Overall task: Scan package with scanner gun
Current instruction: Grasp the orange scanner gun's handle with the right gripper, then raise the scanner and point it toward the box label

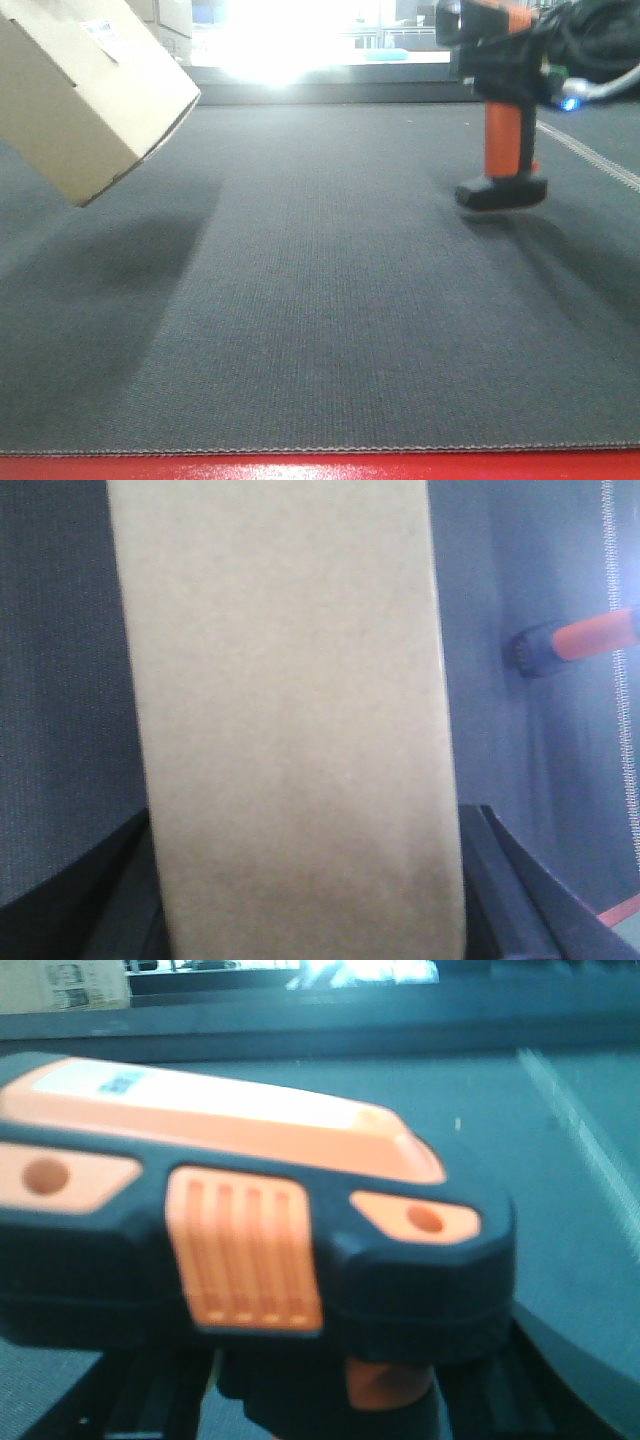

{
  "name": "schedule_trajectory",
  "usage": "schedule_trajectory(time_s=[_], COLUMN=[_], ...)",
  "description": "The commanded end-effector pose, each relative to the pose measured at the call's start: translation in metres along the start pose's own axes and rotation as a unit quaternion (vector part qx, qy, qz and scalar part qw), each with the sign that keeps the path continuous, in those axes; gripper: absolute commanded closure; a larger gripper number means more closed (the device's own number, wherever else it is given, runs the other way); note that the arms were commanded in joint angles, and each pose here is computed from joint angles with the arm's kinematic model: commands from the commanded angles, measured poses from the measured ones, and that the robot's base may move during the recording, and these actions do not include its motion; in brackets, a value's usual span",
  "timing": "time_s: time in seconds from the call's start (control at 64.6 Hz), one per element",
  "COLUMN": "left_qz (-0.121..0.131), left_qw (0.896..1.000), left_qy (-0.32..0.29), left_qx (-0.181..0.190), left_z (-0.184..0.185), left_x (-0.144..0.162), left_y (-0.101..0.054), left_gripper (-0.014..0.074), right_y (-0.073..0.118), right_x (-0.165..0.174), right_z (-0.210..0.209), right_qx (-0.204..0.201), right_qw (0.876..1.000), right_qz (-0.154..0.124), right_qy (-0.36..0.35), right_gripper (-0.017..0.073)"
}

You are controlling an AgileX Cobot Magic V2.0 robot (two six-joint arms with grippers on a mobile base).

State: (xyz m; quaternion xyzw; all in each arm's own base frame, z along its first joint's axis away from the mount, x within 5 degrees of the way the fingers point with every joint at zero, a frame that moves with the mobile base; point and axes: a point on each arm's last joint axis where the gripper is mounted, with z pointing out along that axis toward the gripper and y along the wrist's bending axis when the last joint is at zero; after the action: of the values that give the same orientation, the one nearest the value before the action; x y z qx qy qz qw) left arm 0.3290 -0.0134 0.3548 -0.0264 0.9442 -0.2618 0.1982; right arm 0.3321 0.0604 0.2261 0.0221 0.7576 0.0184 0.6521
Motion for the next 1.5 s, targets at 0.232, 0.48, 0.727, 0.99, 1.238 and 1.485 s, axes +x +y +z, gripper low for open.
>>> schedule_trajectory(time_s=[0.232, 0.48, 0.727, 0.99, 1.238, 1.485], left_qz=[0.004, 0.012, 0.017, 0.022, 0.026, 0.036], left_qw=[1.000, 1.000, 1.000, 1.000, 0.999, 0.999], left_qy=[-0.010, -0.007, -0.007, -0.009, -0.014, -0.021], left_qx=[0.002, -0.018, -0.019, -0.019, -0.022, -0.035], left_z=[-0.005, -0.005, -0.005, -0.007, -0.011, -0.018], left_x=[0.000, 0.001, 0.001, 0.001, 0.003, 0.005], left_y=[-0.003, 0.001, 0.001, 0.000, -0.002, -0.004], left_gripper=[0.0705, 0.0705, 0.0705, 0.0705, 0.0705, 0.0705], right_y=[0.003, 0.005, 0.004, 0.004, 0.005, 0.006], right_x=[-0.067, -0.086, -0.097, -0.105, -0.098, -0.090], right_z=[-0.027, -0.029, -0.027, -0.025, -0.020, -0.014], right_qx=[-0.018, -0.017, -0.002, -0.002, -0.002, -0.009], right_qw=[0.983, 0.961, 0.970, 0.976, 0.972, 0.972], right_qz=[-0.175, -0.268, -0.232, -0.204, -0.228, -0.231], right_qy=[-0.054, -0.071, -0.079, -0.074, -0.063, -0.046], right_gripper=[0.0713, 0.0713, 0.0713, 0.0713, 0.0713, 0.0713])
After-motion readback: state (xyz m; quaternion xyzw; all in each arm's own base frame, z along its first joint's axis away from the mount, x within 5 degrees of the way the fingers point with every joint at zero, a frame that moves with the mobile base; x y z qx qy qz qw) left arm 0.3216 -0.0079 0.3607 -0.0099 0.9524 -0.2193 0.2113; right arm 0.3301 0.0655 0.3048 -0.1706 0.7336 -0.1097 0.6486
